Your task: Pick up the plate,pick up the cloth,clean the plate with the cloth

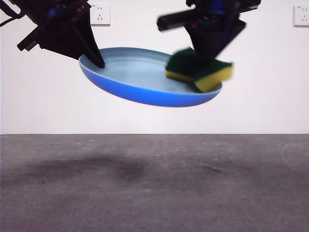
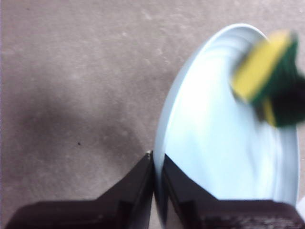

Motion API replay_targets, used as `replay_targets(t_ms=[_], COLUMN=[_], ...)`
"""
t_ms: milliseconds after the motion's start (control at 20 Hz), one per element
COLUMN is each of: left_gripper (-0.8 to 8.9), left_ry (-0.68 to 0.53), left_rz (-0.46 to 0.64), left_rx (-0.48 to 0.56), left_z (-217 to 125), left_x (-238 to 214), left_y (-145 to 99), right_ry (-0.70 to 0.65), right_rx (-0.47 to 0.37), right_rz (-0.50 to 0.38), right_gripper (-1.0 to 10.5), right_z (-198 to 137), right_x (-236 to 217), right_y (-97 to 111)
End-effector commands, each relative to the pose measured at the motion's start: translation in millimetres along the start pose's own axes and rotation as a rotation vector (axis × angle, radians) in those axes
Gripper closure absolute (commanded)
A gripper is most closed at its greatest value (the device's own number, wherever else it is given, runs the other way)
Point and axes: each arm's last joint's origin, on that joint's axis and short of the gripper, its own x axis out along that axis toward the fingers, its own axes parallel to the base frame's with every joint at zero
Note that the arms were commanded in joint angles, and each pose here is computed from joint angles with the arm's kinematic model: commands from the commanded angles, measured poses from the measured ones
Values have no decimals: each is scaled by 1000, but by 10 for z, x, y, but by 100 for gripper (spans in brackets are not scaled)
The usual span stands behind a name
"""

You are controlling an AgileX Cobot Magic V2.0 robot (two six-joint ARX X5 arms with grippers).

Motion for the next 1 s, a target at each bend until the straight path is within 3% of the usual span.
replay_targets(t_ms=[50, 200, 300, 400, 550, 650, 750, 850, 1000], left_gripper=[821, 821, 821, 821, 821, 821, 821, 821, 821], left_ry=[10, -3, -24, -49, -83, -89, -71, -50, -29], left_rz=[-58, -62, -64, -68, -75, -73, -71, -69, -69], left_rx=[6, 9, 13, 13, 1, -1, -5, -7, -4], left_z=[-11, 2, 22, 46, 82, 89, 72, 52, 29], left_x=[1, 1, 0, -1, -5, -8, -7, -5, 0], left_y=[-28, -34, -37, -43, -44, -35, -29, -27, -40], right_ry=[-90, -111, -79, -21, 120, 253, 316, 251, 97], right_rx=[74, 130, 122, 98, 6, -61, -125, -122, -29], right_rz=[175, 380, 486, 548, 541, 428, 140, -90, -114], right_gripper=[963, 963, 963, 963, 963, 963, 963, 963, 963], right_z=[105, 146, 123, 68, -85, -227, -306, -252, -89], right_x=[69, 106, 123, 120, 97, 90, 103, 134, 169], right_y=[-15, 45, 95, 146, 208, 161, 44, -50, -72])
